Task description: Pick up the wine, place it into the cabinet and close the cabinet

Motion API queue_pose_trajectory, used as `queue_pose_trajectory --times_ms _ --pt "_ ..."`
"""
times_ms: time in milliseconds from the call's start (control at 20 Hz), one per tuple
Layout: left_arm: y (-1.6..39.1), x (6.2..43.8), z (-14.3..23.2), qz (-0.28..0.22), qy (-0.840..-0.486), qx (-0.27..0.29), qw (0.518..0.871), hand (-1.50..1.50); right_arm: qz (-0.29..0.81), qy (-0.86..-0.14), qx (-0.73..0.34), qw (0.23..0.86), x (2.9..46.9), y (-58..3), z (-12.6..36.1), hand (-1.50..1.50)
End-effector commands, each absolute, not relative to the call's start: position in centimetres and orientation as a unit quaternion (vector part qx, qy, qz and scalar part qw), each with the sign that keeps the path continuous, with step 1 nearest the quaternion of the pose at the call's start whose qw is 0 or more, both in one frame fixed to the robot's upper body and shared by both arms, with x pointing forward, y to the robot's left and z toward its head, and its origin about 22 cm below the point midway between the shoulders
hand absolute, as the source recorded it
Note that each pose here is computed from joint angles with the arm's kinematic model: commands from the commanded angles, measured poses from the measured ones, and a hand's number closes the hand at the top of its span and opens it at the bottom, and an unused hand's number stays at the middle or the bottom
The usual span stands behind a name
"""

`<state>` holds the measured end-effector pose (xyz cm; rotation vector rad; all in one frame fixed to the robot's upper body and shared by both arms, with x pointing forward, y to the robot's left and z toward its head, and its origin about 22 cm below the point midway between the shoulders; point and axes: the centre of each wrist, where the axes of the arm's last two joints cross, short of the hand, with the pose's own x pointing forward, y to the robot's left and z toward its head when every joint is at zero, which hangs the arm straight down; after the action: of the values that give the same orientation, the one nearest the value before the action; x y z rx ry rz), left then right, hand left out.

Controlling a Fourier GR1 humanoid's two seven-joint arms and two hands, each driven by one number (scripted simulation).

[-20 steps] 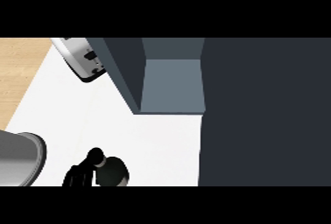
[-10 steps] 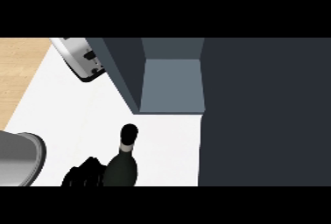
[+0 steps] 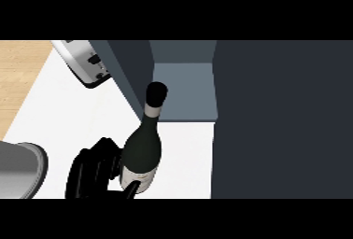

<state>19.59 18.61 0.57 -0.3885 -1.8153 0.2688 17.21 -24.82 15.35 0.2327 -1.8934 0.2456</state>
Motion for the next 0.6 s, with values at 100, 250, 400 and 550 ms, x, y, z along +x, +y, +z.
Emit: queue_pose_trajectory --times_ms 100,250,400,550 --pt "17.8 21.8 4.2 0.11 -0.768 -0.179 0.605 1.5 0.096 -0.805 0.095 0.578 17.3 -26.1 15.6 -1.5" --pt "13.5 24.5 3.1 0.096 -0.789 -0.162 0.585 1.5 0.099 -0.807 0.104 0.572 16.8 -25.9 16.9 -1.5" --pt "15.1 26.6 5.0 0.107 -0.796 -0.144 0.577 1.5 0.104 -0.801 0.098 0.581 17.3 -26.2 15.0 -1.5" --pt "12.3 26.1 5.3 0.094 -0.807 -0.117 0.571 1.5 0.095 -0.806 0.098 0.576 17.1 -25.4 15.0 -1.5"
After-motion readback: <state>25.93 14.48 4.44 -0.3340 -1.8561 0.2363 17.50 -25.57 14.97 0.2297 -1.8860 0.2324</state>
